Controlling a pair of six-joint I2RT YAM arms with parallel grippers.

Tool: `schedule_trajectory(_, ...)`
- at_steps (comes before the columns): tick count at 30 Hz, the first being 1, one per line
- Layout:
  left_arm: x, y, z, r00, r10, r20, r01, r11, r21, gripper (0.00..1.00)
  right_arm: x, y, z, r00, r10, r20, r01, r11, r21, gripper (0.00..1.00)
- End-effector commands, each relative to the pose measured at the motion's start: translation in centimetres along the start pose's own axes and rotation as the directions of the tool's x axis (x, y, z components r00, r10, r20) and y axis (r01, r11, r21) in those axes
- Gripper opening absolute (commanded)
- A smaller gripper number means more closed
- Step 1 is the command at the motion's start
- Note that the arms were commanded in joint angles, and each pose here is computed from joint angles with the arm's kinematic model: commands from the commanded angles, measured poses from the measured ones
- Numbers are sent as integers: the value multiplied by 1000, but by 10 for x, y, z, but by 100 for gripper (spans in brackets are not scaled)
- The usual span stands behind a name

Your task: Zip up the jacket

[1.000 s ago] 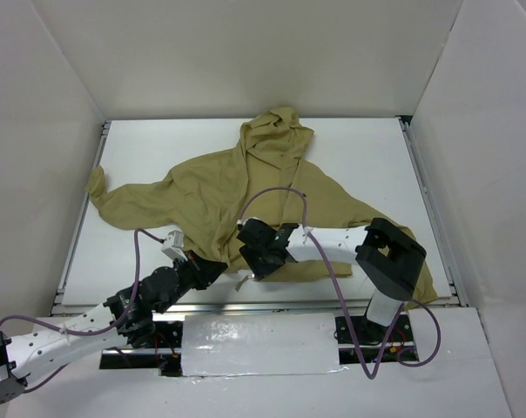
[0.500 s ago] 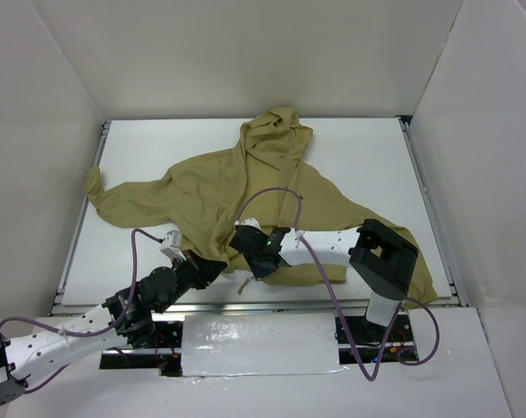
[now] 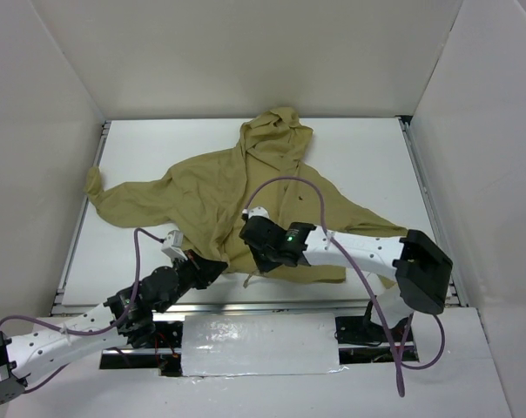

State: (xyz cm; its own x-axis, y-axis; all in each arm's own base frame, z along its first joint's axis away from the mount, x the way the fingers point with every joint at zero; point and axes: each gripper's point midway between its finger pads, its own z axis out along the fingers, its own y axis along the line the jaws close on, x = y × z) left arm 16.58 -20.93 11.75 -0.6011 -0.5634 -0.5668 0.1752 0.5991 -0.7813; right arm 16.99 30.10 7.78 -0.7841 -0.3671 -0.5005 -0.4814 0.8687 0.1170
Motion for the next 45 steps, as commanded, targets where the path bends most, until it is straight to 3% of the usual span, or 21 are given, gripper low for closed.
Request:
schedule_trajectory(1, -8, -13, 1, 1000, 2, 30, -4, 999, 52, 0, -16, 3, -18, 998, 30, 57, -27, 999, -40, 0)
schedule_trajectory(8, -14, -37, 2, 996, -32, 79, 15, 977, 210, 0, -32, 15, -31, 960, 162, 227, -98, 959, -267, 0)
schedule_trajectory(12, -22, -61, -1, 991, 11, 136, -57, 940, 337, 0, -35, 8, -42, 914, 280, 293, -150, 905, -398, 0)
schedule_trajectory(17, -27, -92, -10, 982, 53, 179, -133, 870, 474, 0, -51, 10, -85, 850, 355, 389, -76, 814, -576, 0)
schedule_trajectory(24, -30, -111, -17, 982, 22, 188, -126, 819, 560, 0, -54, 15, -112, 811, 398, 428, -12, 744, -669, 0)
schedule_trajectory(40, -32, -103, -18, 982, -71, 177, -42, 825, 563, 0, -36, 28, -147, 762, 360, 538, 235, 620, -748, 0)
schedule_trajectory(44, -31, -102, -15, 983, -84, 164, -22, 831, 556, 0, -34, 31, -167, 710, 350, 611, 359, 566, -742, 0)
schedule_trajectory(45, -31, -100, -14, 983, -92, 160, -11, 836, 549, 0, -23, 38, -175, 726, 329, 604, 410, 497, -765, 0)
